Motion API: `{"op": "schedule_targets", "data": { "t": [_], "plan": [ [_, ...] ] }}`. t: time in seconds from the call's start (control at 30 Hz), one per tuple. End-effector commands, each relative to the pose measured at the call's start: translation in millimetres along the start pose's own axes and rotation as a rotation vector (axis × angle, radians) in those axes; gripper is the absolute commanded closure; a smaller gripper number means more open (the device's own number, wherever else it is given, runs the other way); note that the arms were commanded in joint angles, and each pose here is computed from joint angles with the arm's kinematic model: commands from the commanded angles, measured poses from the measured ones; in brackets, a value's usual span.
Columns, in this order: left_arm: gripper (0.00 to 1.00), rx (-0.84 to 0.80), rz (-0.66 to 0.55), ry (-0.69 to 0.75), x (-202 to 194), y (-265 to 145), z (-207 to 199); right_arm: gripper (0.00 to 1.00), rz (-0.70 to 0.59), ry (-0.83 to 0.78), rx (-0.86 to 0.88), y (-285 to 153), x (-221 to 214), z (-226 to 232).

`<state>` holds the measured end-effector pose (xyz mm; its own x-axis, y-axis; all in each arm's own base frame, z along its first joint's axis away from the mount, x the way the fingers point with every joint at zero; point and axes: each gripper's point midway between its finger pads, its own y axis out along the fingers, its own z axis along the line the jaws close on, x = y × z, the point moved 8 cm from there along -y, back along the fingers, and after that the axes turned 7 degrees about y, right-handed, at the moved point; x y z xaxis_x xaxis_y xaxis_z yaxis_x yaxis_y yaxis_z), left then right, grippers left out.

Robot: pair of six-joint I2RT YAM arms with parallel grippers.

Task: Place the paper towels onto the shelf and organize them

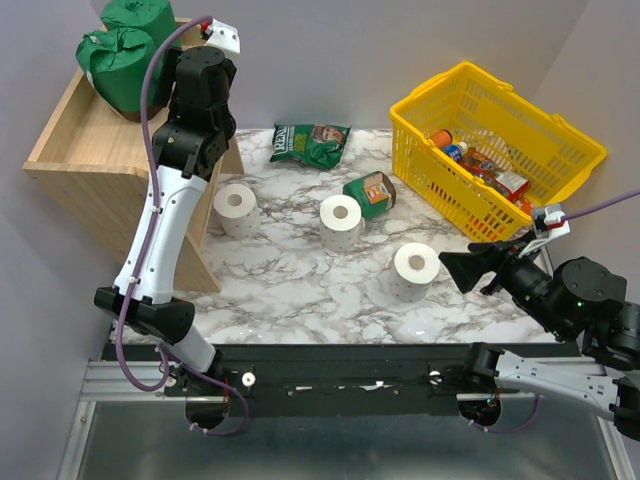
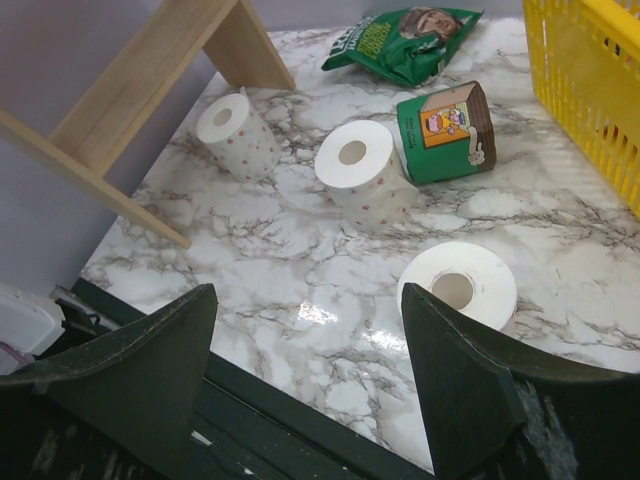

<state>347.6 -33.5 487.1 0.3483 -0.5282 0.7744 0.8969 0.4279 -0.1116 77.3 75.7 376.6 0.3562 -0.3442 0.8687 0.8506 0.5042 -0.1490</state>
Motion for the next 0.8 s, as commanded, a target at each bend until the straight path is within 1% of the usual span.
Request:
{"op": "schedule_targets", "data": {
  "t": [0.0,0.1,0.13,0.17,0.2,0.23,0.27,0.3,0.37,0.4,0.43,0.47,0.5,0.53,0.57,0.63,0.67,0.7,0.73,0.77],
  "plan": [
    [0.24,-0.038,-0.024,-0.040,2.2,-5.0,4.2,0.17,0.008,-0.009,0.022,7.7,-3.4,6.0],
    [0.23,-0.119,-0.085,-0.088,10.5,-16.6,5.1,0.17,0.001,-0.031,0.022,16.0,-4.0,10.2],
    [0.20,-0.145,-0.113,-0.101,13.3,-21.1,6.2,0.17,-0.022,-0.044,0.012,20.9,-1.5,12.0],
    [0.18,-0.222,-0.176,-0.115,18.9,-29.5,5.9,0.17,-0.026,-0.060,-0.006,29.1,-2.5,14.8],
    [0.17,-0.265,-0.210,-0.130,22.7,-35.6,5.9,0.17,-0.034,-0.073,-0.028,35.9,-5.1,14.7],
    [0.15,-0.294,-0.244,-0.151,25.3,-44.4,10.3,0.17,-0.077,-0.085,-0.049,43.7,-1.2,17.1],
    [0.14,-0.360,-0.289,-0.170,29.7,-50.8,7.2,0.16,-0.079,-0.110,-0.075,53.8,-4.4,19.0],
    [0.14,-0.398,-0.305,-0.211,31.1,-56.1,5.6,0.16,-0.079,-0.134,-0.097,62.3,-8.2,20.0],
    [0.12,-0.480,-0.350,-0.242,29.2,-69.6,4.3,0.16,-0.109,-0.182,-0.175,74.6,-5.8,19.2],
    [0.12,-0.584,-0.402,-0.254,31.8,-78.7,-2.9,0.17,-0.086,-0.216,-0.216,87.4,-11.4,21.7],
    [0.11,-0.630,-0.434,-0.297,33.7,-84.9,-5.5,0.17,-0.097,-0.213,-0.214,88.3,-3.5,26.3],
    [0.11,-0.672,-0.429,-0.317,25.7,-89.3,-13.2,0.17,-0.088,-0.216,-0.203,90.5,-2.5,29.7],
    [0.11,-0.775,-0.466,-0.335,26.2,-97.0,-22.9,0.17,-0.084,-0.207,-0.180,89.7,-0.8,32.8],
    [0.11,-0.811,-0.472,-0.390,27.3,-100.0,-29.4,0.17,-0.082,-0.185,-0.150,87.4,0.4,35.5],
    [0.11,-0.846,-0.440,-0.397,18.2,-97.9,-43.4,0.17,-0.085,-0.173,-0.145,85.5,0.2,34.8],
    [0.11,-0.898,-0.411,-0.474,17.1,-96.6,-59.4,0.17,-0.098,-0.136,-0.137,77.4,0.4,30.1],
    [0.11,-0.946,-0.347,-0.522,10.9,-93.3,-79.2,0.17,-0.080,-0.136,-0.125,76.8,-7.7,27.0],
    [0.11,-0.975,-0.325,-0.552,10.0,-92.4,-90.3,0.17,-0.079,-0.125,-0.115,73.8,-9.9,24.6],
    [0.11,-1.013,-0.341,-0.577,13.9,-92.9,-99.2,0.17,-0.084,-0.102,-0.093,66.9,-9.8,21.9],
    [0.11,-1.058,-0.301,-0.584,8.5,-91.2,-121.1,0.17,-0.061,-0.098,-0.067,64.7,-17.3,19.8]
  ]
}}
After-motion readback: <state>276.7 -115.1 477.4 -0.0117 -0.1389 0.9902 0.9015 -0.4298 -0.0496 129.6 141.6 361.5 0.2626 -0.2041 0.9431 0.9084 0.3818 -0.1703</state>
